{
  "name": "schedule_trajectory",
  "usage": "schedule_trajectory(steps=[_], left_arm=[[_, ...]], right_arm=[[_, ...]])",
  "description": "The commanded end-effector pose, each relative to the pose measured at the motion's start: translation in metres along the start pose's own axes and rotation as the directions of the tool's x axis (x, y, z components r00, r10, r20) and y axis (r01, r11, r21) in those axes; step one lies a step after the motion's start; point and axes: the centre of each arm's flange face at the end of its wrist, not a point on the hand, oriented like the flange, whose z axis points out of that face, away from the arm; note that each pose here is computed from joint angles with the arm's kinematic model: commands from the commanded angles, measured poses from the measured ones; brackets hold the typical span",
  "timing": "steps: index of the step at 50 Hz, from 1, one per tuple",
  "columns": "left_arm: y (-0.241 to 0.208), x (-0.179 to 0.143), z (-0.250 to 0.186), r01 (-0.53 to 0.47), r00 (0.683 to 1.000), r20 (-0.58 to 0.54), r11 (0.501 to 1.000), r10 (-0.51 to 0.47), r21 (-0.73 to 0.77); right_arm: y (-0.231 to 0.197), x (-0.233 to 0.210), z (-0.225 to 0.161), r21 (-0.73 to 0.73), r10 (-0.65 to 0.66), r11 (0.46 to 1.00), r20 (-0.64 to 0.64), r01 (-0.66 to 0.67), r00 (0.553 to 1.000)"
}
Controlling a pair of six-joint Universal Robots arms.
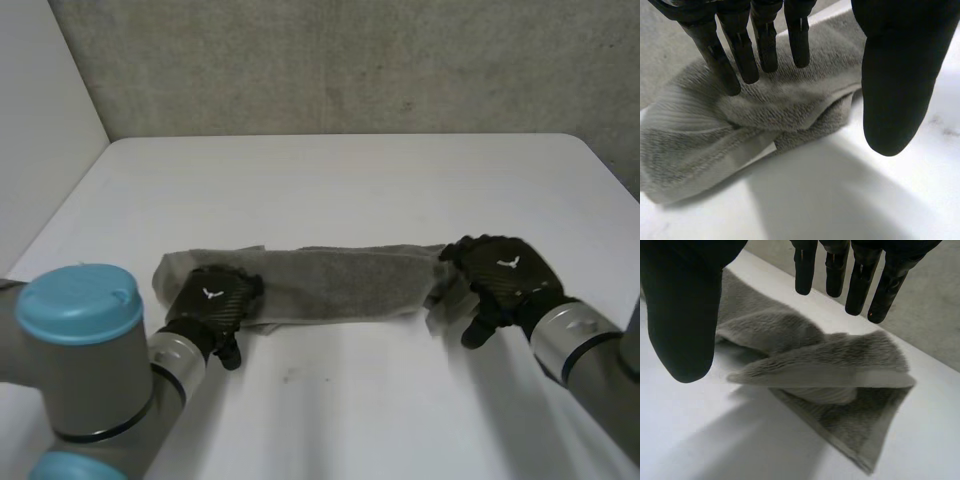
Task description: Fold the towel.
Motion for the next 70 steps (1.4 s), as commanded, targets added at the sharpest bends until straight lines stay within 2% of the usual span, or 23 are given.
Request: schedule_trajectory(steps=[1, 9, 19, 27, 38, 43, 51, 53, 54, 56, 57, 58, 59, 60, 61, 62, 63, 64, 65, 66, 67, 68, 70], left_arm=[[0.007, 0.0, 0.029, 0.003, 1.0, 0.005, 1.0, -0.003, -0.004], [0.005, -0.008, 0.057, 0.009, 0.999, 0.03, 1.0, -0.01, 0.023], [-0.003, -0.012, 0.071, 0.013, 0.999, 0.043, 0.998, -0.016, 0.062], [0.0, -0.006, 0.076, 0.011, 1.0, -0.018, 0.998, -0.01, 0.069], [-0.002, -0.006, 0.088, 0.01, 1.0, -0.023, 0.996, -0.008, 0.086], [-0.009, -0.016, 0.096, 0.009, 1.0, 0.001, 0.994, -0.009, 0.112], [-0.039, -0.026, 0.115, 0.0, 0.999, 0.034, 0.966, -0.009, 0.259], [-0.066, -0.036, 0.123, -0.01, 0.999, 0.043, 0.929, -0.006, 0.37], [-0.066, -0.036, 0.124, -0.01, 0.999, 0.043, 0.929, -0.006, 0.37], [-0.105, -0.052, 0.129, -0.057, 0.997, 0.073, 0.86, 0.023, 0.508], [-0.106, -0.052, 0.129, -0.057, 0.997, 0.073, 0.859, 0.023, 0.508], [-0.126, -0.066, 0.129, -0.101, 0.993, 0.112, 0.817, 0.044, 0.567], [-0.126, -0.066, 0.129, -0.101, 0.993, 0.113, 0.817, 0.044, 0.568], [-0.145, -0.082, 0.13, -0.148, 0.985, 0.162, 0.771, 0.059, 0.619], [-0.167, -0.098, 0.125, -0.189, 0.975, 0.214, 0.719, 0.057, 0.669], [-0.167, -0.098, 0.125, -0.19, 0.975, 0.215, 0.718, 0.057, 0.67], [-0.189, -0.111, 0.116, -0.219, 0.966, 0.254, 0.658, 0.044, 0.72], [-0.208, -0.121, 0.106, -0.243, 0.958, 0.287, 0.594, 0.022, 0.767], [-0.208, -0.121, 0.105, -0.244, 0.958, 0.287, 0.593, 0.022, 0.768], [-0.221, -0.128, 0.096, -0.257, 0.952, 0.306, 0.536, -0.004, 0.804], [-0.222, -0.128, 0.096, -0.257, 0.952, 0.307, 0.535, -0.004, 0.805], [-0.231, -0.129, 0.088, -0.258, 0.952, 0.307, 0.489, -0.02, 0.833], [-0.233, -0.13, 0.084, -0.252, 0.954, 0.298, 0.468, -0.027, 0.847]], right_arm=[[0.017, -0.011, 0.007, -0.051, -0.004, 0.999, 0.036, 0.006, 0.999], [0.022, -0.012, 0.008, -0.068, -0.001, 0.998, 0.042, 0.004, 0.999], [0.029, -0.014, 0.014, -0.07, -0.009, 0.997, 0.043, 0.012, 0.999], [0.031, -0.013, 0.025, -0.036, -0.025, 0.999, 0.036, 0.027, 0.999], [0.032, -0.02, 0.053, 0.029, -0.157, 0.987, 0.041, 0.156, 0.987], [0.033, -0.018, 0.072, 0.034, -0.205, 0.978, 0.003, 0.204, 0.979], [0.0, -0.004, 0.11, 0.172, -0.291, 0.934, -0.151, 0.315, 0.945], [-0.028, 0.005, 0.127, 0.244, -0.336, 0.891, -0.218, 0.384, 0.917], [-0.028, 0.005, 0.128, 0.244, -0.336, 0.89, -0.218, 0.384, 0.916], [-0.067, 0.016, 0.138, 0.328, -0.362, 0.828, -0.307, 0.455, 0.88], [-0.067, 0.016, 0.138, 0.329, -0.362, 0.828, -0.307, 0.455, 0.88], [-0.092, 0.023, 0.139, 0.383, -0.352, 0.79, -0.357, 0.479, 0.866], [-0.119, 0.03, 0.138, 0.444, -0.322, 0.747, -0.41, 0.495, 0.853], [-0.119, 0.03, 0.138, 0.444, -0.322, 0.747, -0.41, 0.495, 0.853], [-0.145, 0.04, 0.133, 0.506, -0.28, 0.694, -0.466, 0.512, 0.84], [-0.145, 0.04, 0.133, 0.506, -0.279, 0.694, -0.466, 0.512, 0.839], [-0.172, 0.047, 0.122, 0.58, -0.218, 0.626, -0.512, 0.522, 0.831], [-0.195, 0.051, 0.107, 0.654, -0.147, 0.555, -0.531, 0.514, 0.834], [-0.195, 0.051, 0.107, 0.654, -0.147, 0.555, -0.532, 0.514, 0.834], [-0.21, 0.054, 0.094, 0.714, -0.087, 0.491, -0.53, 0.5, 0.843], [-0.215, 0.054, 0.086, 0.759, -0.044, 0.451, -0.506, 0.469, 0.862], [-0.215, 0.054, 0.086, 0.76, -0.044, 0.451, -0.505, 0.469, 0.862], [-0.215, 0.052, 0.08, 0.789, -0.023, 0.427, -0.48, 0.443, 0.877]])
